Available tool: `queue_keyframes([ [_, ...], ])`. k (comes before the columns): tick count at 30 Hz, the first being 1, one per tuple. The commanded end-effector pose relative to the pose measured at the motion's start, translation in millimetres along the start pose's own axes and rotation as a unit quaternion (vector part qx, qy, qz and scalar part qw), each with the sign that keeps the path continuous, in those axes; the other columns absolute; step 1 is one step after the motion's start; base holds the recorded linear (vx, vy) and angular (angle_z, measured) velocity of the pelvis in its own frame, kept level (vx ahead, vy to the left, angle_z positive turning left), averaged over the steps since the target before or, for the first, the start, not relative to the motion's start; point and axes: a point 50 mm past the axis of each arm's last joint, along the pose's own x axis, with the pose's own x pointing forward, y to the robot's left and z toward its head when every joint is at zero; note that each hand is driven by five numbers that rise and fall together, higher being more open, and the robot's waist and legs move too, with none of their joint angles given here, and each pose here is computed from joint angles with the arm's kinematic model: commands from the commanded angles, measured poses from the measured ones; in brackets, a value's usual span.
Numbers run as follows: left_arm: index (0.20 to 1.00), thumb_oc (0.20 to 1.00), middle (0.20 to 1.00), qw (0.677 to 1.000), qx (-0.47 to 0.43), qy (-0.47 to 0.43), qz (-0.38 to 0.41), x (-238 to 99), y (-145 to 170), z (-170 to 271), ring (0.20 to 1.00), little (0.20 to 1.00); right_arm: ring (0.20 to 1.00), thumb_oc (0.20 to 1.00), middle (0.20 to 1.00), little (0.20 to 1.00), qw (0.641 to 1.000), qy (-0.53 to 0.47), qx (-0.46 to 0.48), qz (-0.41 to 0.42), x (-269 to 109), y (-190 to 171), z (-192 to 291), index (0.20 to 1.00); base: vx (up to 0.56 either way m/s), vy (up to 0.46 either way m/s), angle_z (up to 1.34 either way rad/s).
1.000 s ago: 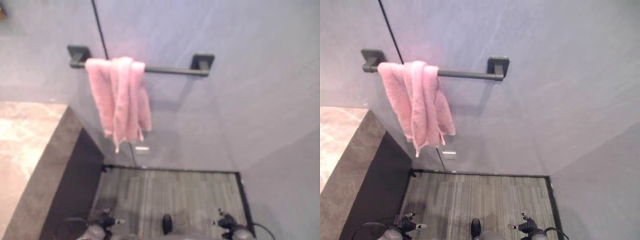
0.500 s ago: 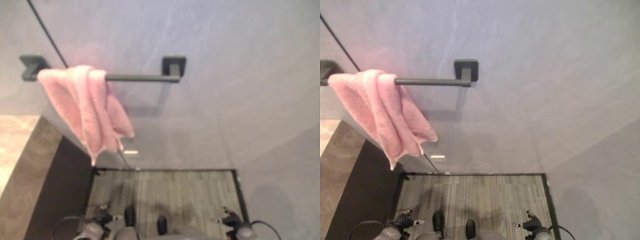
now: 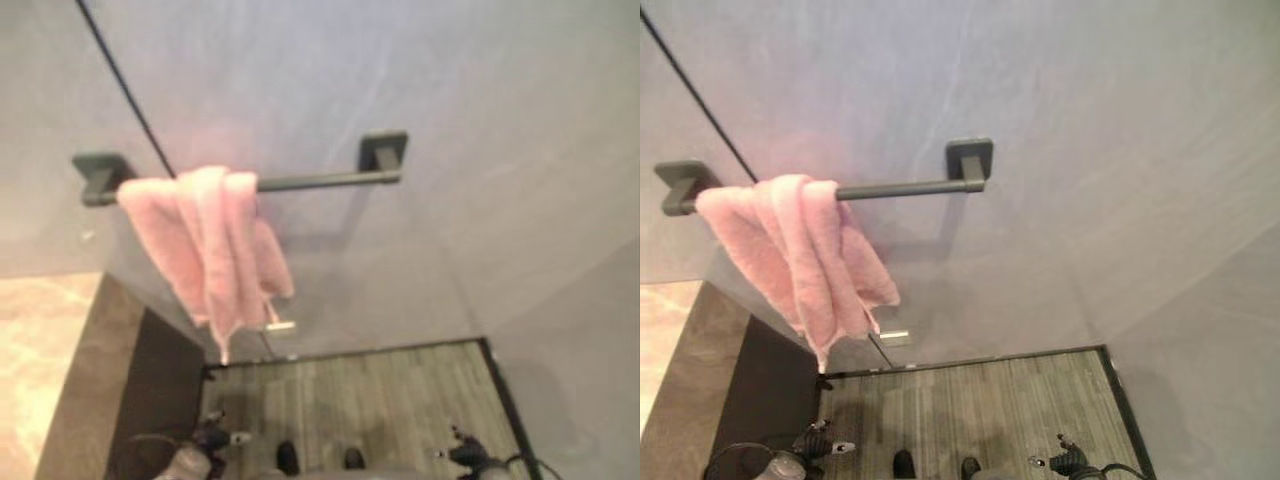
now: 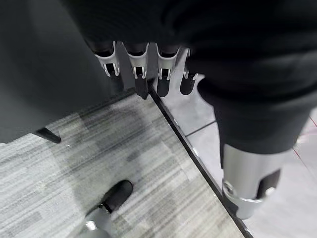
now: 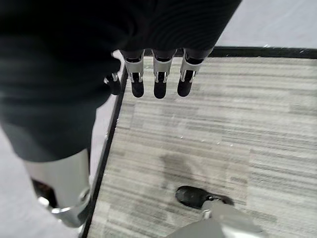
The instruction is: Put brush and paste in cup on sink, flatten towel.
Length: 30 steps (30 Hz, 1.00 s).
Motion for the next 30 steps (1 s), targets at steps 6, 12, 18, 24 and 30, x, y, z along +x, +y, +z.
queue_keyframes([
  [6, 1.000, 1.000, 1.000, 0.996, 0.074, -0.056, -0.018, 0.8, 0.1, 15.7, 1.000, 1.000, 1.000, 1.000, 1.000, 1.000, 0.999, -0.035, 0.023, -0.026, 3.6, -16.4, 16.9, 1.000, -0.02, 0.101, -0.05],
  [12, 1.000, 1.000, 1.000, 0.981, 0.152, -0.114, -0.043, 3.2, -11.7, 46.7, 1.000, 1.000, 1.000, 1.000, 1.000, 1.000, 0.999, -0.033, 0.036, -0.019, 6.2, -10.2, 22.4, 1.000, -0.01, 0.047, 0.00],
  [18, 1.000, 1.000, 1.000, 0.941, 0.232, -0.235, -0.071, -2.8, -25.1, 105.4, 1.000, 1.000, 1.000, 1.000, 1.000, 1.000, 0.995, -0.020, 0.090, -0.022, 7.5, -5.3, 22.5, 1.000, 0.00, 0.011, -0.01],
  [24, 1.000, 1.000, 1.000, 0.893, 0.252, -0.360, -0.091, -27.3, -23.4, 163.3, 1.000, 1.000, 1.000, 1.000, 1.000, 1.000, 0.992, -0.028, 0.123, -0.027, 8.2, -8.8, 27.2, 1.000, 0.00, 0.016, -0.02],
  [30, 1.000, 1.000, 1.000, 0.842, 0.253, -0.468, -0.085, -74.7, 22.7, 190.1, 1.000, 1.000, 1.000, 1.000, 1.000, 1.000, 0.991, -0.026, 0.126, -0.040, 5.4, -19.8, 18.7, 1.000, 0.00, 0.036, 0.03],
])
